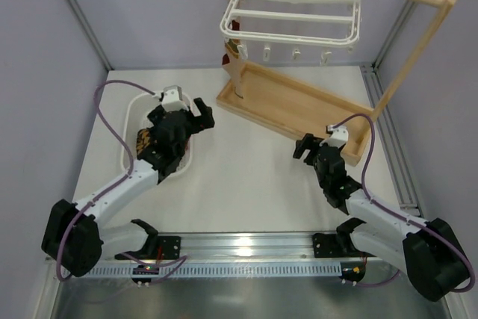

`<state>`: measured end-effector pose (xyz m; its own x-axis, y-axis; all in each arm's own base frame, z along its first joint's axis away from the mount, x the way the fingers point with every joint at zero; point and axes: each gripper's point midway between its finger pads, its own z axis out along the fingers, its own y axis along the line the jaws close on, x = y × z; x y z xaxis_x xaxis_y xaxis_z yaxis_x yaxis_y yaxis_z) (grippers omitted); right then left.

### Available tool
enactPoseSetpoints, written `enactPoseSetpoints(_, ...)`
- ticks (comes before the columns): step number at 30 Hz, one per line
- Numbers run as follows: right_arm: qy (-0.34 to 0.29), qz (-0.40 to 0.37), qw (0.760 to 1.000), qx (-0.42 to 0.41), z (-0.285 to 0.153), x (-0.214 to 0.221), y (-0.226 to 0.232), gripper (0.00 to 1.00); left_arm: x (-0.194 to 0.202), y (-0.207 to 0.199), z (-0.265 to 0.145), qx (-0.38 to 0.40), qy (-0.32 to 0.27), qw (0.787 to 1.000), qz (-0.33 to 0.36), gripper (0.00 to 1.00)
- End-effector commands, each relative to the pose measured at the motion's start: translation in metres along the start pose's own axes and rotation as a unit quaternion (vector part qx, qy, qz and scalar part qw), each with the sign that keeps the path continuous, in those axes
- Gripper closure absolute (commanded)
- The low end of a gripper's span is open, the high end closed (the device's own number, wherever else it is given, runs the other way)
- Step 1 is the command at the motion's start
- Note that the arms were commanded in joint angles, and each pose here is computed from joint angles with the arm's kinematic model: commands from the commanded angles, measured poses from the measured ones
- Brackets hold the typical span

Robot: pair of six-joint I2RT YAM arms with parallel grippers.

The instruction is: Remove the socks clipped to the hanger

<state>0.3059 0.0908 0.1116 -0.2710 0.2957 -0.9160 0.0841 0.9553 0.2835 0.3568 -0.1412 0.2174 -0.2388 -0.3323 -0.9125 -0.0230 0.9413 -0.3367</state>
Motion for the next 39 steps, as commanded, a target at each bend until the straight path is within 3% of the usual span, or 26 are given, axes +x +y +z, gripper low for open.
enactPoseSetpoints(1, -0.025, 0.031, 0.998, -0.042, 0.004, -0.015, 0.016, 0.14, -0.053, -0.073, 0.014, 0.140, -0.088, 0.986, -0.019, 0.00)
enactPoseSetpoints(5, -0.026, 0.030, 0.998, -0.048, 0.007, -0.015, 0.015, 0.14, -0.067, -0.107, 0.045, 0.173, -0.108, 0.978, -0.033, 0.00)
enactPoseSetpoints(6, -0.029, 0.032, 0.998, -0.049, 0.008, -0.018, 0.015, 0.14, -0.053, -0.113, 0.060, 0.174, -0.093, 0.980, -0.027, 0.00)
enactPoseSetpoints(11, -0.020, 0.023, 0.998, -0.060, 0.014, -0.014, 0.019, 0.14, -0.056, -0.147, 0.096, 0.209, -0.114, 0.970, -0.049, 0.00)
enactPoseSetpoints(23, -0.008, 0.011, 0.997, -0.077, 0.034, -0.007, 0.026, 0.14, -0.027, -0.160, 0.166, 0.185, -0.128, 0.973, -0.047, 0.01)
enactPoseSetpoints(26, -0.011, 0.006, 0.997, -0.076, 0.035, -0.008, 0.024, 0.14, -0.027, -0.154, 0.172, 0.169, -0.148, 0.973, -0.043, 0.44)
enactPoseSetpoints(27, -0.013, 0.005, 0.997, -0.075, 0.036, -0.009, 0.024, 0.14, -0.026, -0.152, 0.173, 0.166, -0.151, 0.974, -0.041, 0.85)
enactPoseSetpoints(28, -0.014, 0.003, 0.997, -0.075, 0.036, -0.010, 0.024, 0.14, -0.026, -0.147, 0.172, 0.159, -0.160, 0.973, -0.041, 1.00)
enactPoseSetpoints(34, -0.022, 0.005, 0.997, -0.078, 0.031, -0.018, 0.024, 0.14, -0.022, -0.154, 0.132, 0.143, -0.199, 0.969, 0.027, 1.00)
enactPoseSetpoints(39, -0.027, 0.003, 0.997, -0.075, 0.021, -0.024, 0.021, 0.14, -0.027, -0.163, 0.080, 0.146, -0.225, 0.963, 0.027, 1.00)
